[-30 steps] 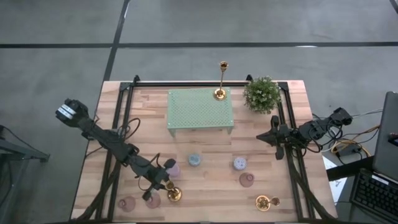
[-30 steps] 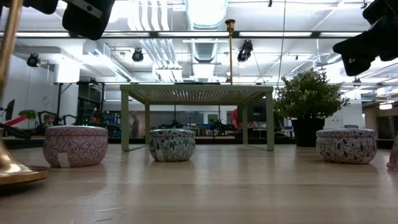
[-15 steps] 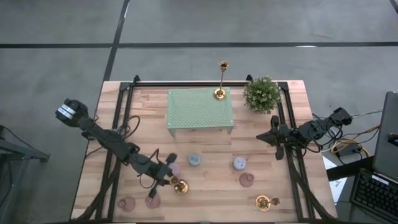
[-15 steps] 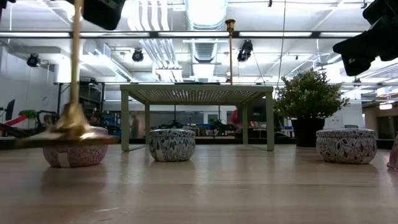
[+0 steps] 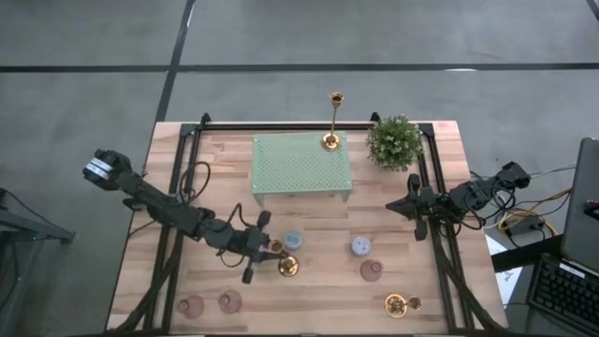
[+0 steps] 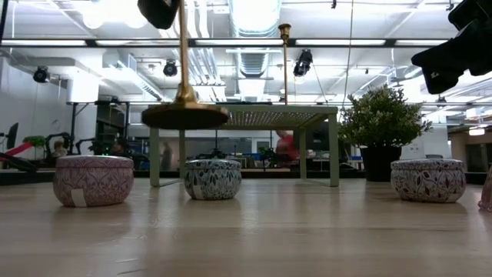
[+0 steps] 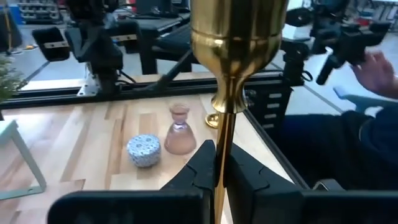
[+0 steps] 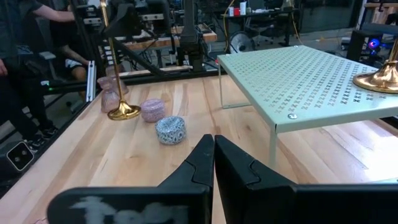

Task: Pick & Place candle stick holders
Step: Put the left gold candle holder on the shelf

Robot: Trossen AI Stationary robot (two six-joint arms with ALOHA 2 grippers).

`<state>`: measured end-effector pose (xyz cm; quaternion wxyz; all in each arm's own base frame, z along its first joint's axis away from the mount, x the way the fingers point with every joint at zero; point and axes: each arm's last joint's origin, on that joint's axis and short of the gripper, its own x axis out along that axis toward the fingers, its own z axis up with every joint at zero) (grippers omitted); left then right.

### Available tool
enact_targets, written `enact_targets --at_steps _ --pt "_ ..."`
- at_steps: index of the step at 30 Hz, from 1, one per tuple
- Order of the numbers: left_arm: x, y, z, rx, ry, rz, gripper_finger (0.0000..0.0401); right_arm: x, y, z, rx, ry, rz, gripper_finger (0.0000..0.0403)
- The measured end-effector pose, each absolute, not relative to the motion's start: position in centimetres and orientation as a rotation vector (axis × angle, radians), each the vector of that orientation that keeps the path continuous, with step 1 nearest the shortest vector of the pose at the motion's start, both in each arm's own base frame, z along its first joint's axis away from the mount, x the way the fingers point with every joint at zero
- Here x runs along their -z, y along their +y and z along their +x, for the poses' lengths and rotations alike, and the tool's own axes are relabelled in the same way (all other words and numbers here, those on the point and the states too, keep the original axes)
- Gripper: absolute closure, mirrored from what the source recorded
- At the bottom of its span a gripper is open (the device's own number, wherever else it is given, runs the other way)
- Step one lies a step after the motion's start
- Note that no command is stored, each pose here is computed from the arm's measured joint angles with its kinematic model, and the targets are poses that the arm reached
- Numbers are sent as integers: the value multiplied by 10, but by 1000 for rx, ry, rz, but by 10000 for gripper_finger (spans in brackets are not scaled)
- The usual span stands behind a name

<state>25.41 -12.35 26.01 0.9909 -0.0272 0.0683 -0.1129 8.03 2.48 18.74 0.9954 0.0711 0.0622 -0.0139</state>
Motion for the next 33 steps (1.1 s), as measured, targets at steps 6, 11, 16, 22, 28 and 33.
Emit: enact_targets --at_steps 6,11,16,22,28,33 --pt "-267 -117 259 168 122 -103 374 -187 25 80 28 125 142 394" --pt "-283 -111 264 116 73 -74 382 -187 25 80 28 125 142 394" --pt "-306 -90 266 -6 43 -43 375 -187 25 80 28 125 142 394" --pt "-337 -44 267 -212 0 -13 380 -187 25 80 27 125 142 394" --pt "-363 12 269 -403 0 6 376 -187 25 80 27 125 142 394" --pt "-376 63 270 -457 -32 -61 379 -187 25 80 27 124 143 394"
